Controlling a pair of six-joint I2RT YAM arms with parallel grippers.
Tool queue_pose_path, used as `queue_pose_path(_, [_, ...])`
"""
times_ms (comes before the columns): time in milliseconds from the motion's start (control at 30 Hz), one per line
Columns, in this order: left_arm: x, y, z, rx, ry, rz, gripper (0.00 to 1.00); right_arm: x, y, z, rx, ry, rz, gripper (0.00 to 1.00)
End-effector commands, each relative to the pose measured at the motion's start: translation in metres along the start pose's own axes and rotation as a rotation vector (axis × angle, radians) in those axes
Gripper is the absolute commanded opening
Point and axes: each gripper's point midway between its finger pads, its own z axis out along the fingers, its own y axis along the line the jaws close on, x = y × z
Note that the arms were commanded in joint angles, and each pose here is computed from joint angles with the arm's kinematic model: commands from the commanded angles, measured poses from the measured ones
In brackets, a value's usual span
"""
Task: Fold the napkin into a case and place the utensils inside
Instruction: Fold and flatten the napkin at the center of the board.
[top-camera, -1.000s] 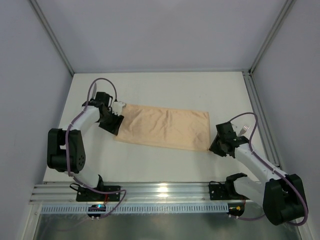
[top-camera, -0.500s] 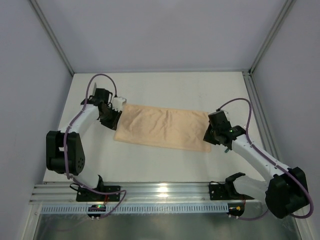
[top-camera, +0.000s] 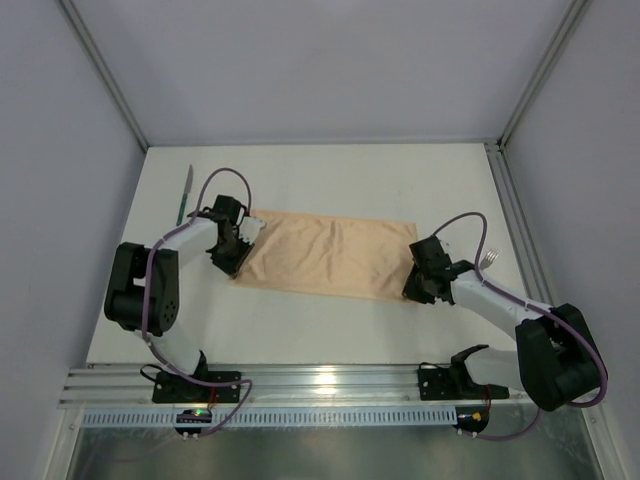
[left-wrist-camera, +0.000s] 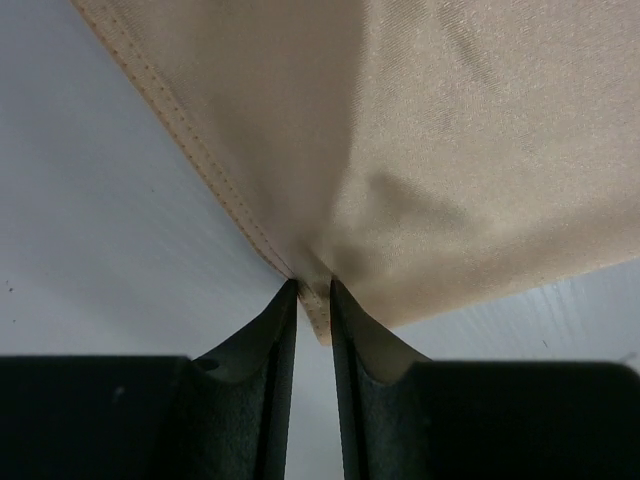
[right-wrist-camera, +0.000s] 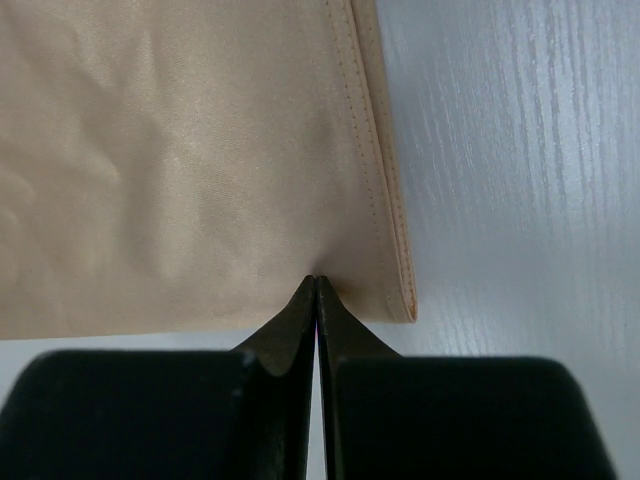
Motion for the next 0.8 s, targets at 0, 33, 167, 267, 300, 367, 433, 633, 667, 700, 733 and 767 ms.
queue_pose_path(0, [0.023, 0.011, 0.012, -0.075, 0.063, 0.016, 0.21, 0.008, -0.015, 0.010, 0.044, 0.000, 0.035, 0.04])
queue_pose_path(33, [0.027, 0.012, 0.013, -0.077, 0.069, 0.025, 0.21, 0.009, -0.017, 0.011, 0.047, 0.003, 0.042, 0.04])
queue_pose_path(167, [0.033, 0.011, 0.019, -0.081, 0.084, 0.030, 0.21, 0.012, -0.026, 0.012, 0.062, 0.006, 0.048, 0.04])
queue_pose_path(267, [0.032, 0.007, 0.016, -0.061, 0.084, 0.024, 0.20, 0.006, -0.027, 0.008, 0.061, -0.006, 0.054, 0.04])
queue_pose_path(300, [0.029, 0.006, 0.012, -0.052, 0.064, 0.022, 0.20, 0.001, -0.026, 0.005, 0.064, -0.017, 0.051, 0.04])
queue_pose_path(367, [0.024, -0.003, 0.003, -0.009, 0.034, 0.021, 0.21, -0.008, -0.019, -0.004, 0.038, -0.039, 0.024, 0.04])
queue_pose_path(433, [0.010, -0.009, -0.014, 0.023, -0.035, 0.023, 0.23, -0.025, -0.009, -0.020, 0.016, -0.077, 0.003, 0.04])
queue_pose_path(633, [-0.005, -0.019, -0.043, 0.076, -0.094, 0.016, 0.28, -0.041, -0.008, -0.051, 0.024, -0.134, 0.014, 0.13])
queue_pose_path(667, [-0.004, -0.019, -0.046, 0.083, -0.091, 0.011, 0.29, -0.040, -0.008, -0.053, 0.013, -0.138, 0.035, 0.17])
queue_pose_path(700, [-0.004, -0.018, -0.048, 0.081, -0.094, 0.007, 0.29, -0.033, -0.015, -0.048, 0.029, -0.124, 0.047, 0.31])
queue_pose_path(733, [-0.003, -0.016, -0.048, 0.078, -0.093, 0.001, 0.29, -0.030, -0.018, -0.045, 0.038, -0.118, 0.062, 0.39])
queue_pose_path(767, [-0.001, -0.014, -0.048, 0.068, -0.087, -0.001, 0.31, -0.027, -0.023, -0.042, 0.049, -0.110, 0.081, 0.45])
